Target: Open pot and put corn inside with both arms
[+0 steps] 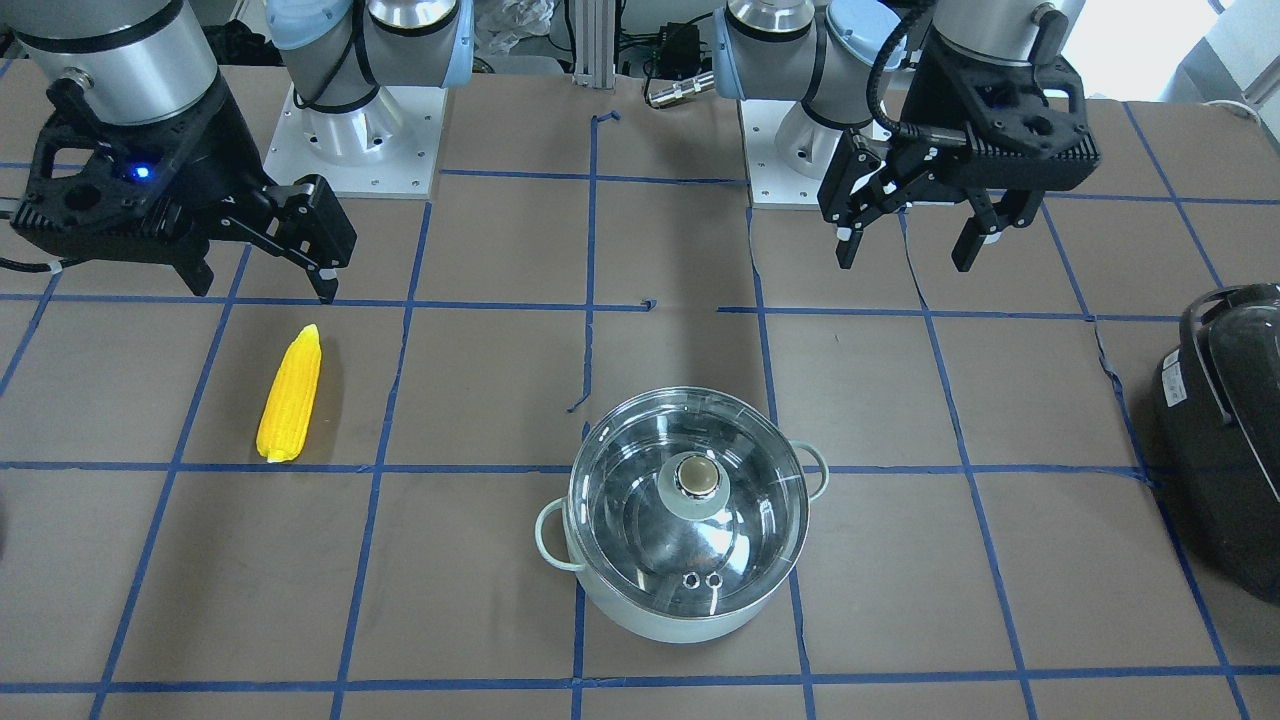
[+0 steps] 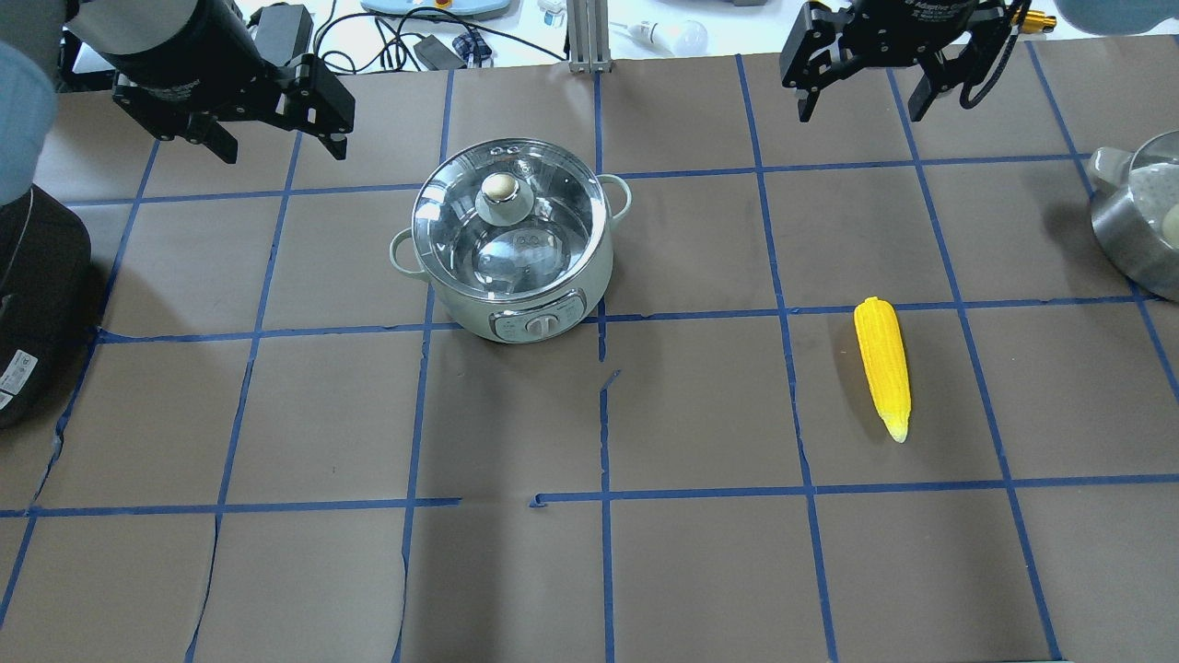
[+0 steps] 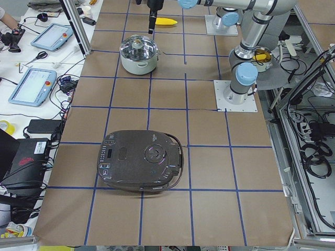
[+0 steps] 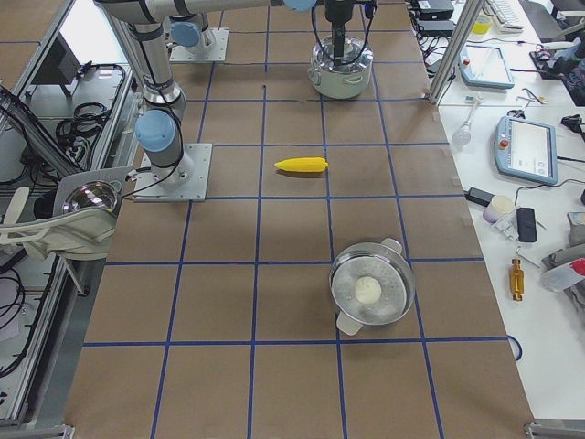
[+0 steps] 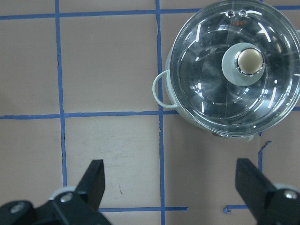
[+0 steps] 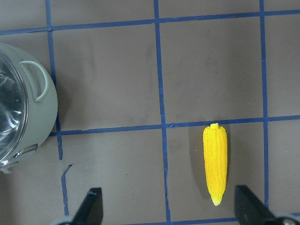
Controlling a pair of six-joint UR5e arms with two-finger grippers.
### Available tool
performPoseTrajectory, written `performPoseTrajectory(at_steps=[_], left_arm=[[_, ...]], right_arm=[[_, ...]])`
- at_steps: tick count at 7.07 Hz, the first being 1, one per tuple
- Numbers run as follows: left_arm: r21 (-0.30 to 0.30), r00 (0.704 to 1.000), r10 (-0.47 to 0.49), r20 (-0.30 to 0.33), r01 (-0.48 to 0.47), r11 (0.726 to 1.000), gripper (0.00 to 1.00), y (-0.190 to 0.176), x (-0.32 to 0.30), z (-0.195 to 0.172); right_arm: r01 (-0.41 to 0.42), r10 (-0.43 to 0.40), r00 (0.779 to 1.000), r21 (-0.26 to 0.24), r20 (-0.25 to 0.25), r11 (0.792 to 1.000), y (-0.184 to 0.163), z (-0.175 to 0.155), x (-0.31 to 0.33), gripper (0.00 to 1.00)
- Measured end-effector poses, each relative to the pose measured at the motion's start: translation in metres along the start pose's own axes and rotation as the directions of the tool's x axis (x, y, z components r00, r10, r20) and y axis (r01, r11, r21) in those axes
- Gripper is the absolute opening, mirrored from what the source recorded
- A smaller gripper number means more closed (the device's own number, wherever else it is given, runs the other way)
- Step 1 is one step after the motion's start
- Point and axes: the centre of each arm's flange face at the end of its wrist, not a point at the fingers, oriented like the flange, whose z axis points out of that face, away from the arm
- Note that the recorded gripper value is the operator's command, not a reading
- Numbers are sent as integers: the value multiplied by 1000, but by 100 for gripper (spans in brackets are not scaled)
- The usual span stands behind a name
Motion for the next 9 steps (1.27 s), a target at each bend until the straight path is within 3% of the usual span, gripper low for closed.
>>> performPoseTrajectory(at_steps=[5, 9], left_arm=[[-26, 998, -65, 1, 65, 998, 100, -67, 55, 83], [-44, 997, -75, -7, 75, 996, 100, -84, 113, 148]], right_arm=[[0, 0, 1000, -1, 1, 1000, 0, 0, 0, 100], [-2, 2, 1000, -2, 0, 1000, 0, 0, -1, 100]])
